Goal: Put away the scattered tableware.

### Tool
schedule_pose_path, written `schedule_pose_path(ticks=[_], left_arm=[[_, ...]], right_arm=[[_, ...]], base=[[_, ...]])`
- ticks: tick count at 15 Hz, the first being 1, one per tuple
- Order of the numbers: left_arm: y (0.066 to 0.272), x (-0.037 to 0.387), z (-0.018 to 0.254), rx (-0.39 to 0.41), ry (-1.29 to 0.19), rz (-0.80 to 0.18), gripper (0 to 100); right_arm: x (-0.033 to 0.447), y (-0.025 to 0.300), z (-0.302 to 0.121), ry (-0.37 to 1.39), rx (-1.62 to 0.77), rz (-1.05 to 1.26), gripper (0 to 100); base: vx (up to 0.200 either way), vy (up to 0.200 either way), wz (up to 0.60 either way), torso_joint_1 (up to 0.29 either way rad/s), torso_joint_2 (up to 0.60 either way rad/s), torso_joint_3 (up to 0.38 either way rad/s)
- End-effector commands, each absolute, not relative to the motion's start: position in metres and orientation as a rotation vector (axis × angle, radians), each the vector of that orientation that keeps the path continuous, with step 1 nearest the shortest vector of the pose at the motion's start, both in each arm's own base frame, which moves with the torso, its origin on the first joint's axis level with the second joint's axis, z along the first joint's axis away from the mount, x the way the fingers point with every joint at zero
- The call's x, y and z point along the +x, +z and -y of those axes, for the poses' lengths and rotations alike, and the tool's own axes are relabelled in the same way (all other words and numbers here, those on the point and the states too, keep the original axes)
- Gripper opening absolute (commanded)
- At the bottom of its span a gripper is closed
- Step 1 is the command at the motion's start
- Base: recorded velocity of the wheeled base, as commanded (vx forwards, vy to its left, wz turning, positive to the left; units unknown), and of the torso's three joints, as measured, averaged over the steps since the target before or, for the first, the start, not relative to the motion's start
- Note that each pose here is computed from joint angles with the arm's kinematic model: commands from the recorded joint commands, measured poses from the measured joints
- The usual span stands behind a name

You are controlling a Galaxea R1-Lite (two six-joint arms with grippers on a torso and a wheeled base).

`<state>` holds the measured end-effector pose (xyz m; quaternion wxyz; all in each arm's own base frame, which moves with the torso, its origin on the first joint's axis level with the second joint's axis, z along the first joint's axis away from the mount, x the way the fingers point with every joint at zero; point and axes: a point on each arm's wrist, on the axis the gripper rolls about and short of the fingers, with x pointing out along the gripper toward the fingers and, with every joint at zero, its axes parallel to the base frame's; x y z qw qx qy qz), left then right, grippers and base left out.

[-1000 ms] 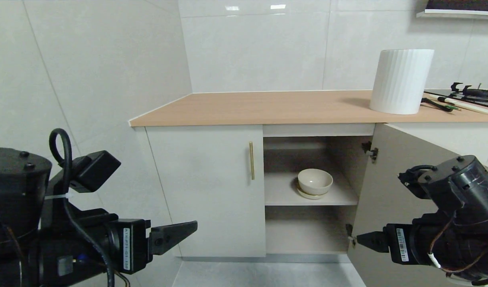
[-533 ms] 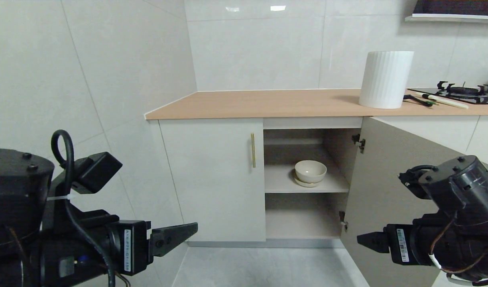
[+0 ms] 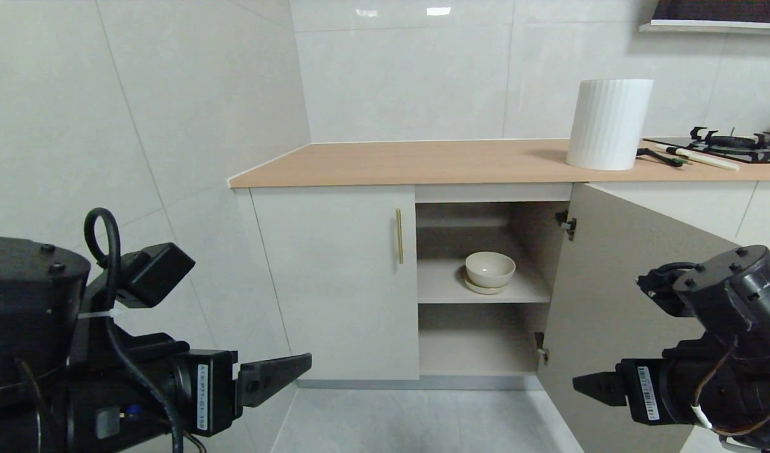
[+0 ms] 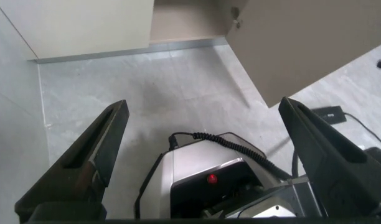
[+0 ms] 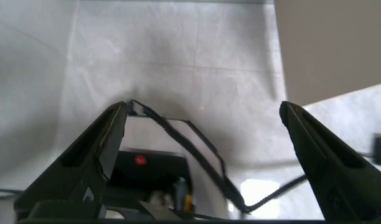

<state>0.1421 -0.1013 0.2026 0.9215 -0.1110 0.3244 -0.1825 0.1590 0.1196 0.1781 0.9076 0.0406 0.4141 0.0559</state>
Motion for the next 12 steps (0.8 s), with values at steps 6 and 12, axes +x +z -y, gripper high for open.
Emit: schedule_pose_path(ticks=[6, 12], left_arm=[[0.203, 0.142, 0.102, -0.229, -0.374, -0.666, 100], [0.202, 0.142, 0.101, -0.229, -0.375, -0.668, 100]], right_arm=[[0.157, 0.175, -0.109, 0.076, 0.010, -0.927, 100], [0.159, 0.172, -0.096, 0.007, -0.055, -0.985, 100]], base=[[0.000, -0.200, 0.00, 0.004, 0.00, 0.002], [0.000, -0.167, 0.00, 0.000, 0.00, 0.003]])
